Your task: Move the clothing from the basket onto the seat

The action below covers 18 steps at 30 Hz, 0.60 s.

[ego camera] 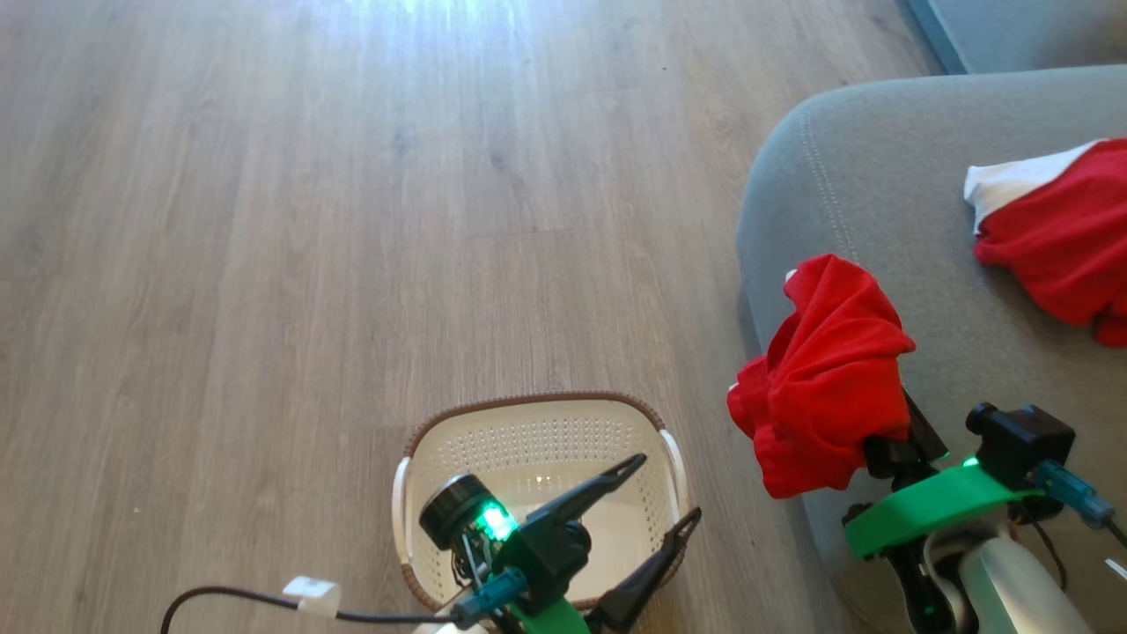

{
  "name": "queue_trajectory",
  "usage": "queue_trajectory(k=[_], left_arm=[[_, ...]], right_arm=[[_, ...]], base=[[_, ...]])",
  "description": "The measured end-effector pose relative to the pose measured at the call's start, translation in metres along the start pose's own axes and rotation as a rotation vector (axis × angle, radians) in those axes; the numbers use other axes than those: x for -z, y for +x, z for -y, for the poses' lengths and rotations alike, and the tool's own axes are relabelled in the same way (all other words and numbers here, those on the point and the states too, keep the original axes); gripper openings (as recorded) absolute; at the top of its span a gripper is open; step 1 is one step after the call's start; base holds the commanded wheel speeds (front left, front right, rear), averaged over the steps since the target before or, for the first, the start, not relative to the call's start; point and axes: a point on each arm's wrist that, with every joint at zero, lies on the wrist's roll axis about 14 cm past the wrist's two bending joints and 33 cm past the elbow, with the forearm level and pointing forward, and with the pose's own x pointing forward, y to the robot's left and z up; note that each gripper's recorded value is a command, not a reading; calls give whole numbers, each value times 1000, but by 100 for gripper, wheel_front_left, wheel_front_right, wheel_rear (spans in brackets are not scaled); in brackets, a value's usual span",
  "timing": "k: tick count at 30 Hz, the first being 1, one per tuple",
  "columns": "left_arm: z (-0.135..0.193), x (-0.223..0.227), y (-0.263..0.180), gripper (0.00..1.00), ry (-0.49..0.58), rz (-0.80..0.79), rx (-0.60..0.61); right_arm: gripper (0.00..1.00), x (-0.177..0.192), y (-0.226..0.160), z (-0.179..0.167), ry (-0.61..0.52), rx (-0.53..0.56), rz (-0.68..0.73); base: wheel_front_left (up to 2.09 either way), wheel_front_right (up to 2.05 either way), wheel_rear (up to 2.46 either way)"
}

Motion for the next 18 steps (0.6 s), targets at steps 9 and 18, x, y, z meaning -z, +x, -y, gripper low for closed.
queue_trajectory(k=[9, 18], left_arm=[[7, 3, 12, 100, -5, -1, 46], [30, 8, 36, 100, -46, -1, 160]], right_arm=[[0, -10, -10, 21, -14, 64, 26], [0, -23, -36, 61, -53, 187, 46]], base=[[0, 0, 0], [0, 0, 0]])
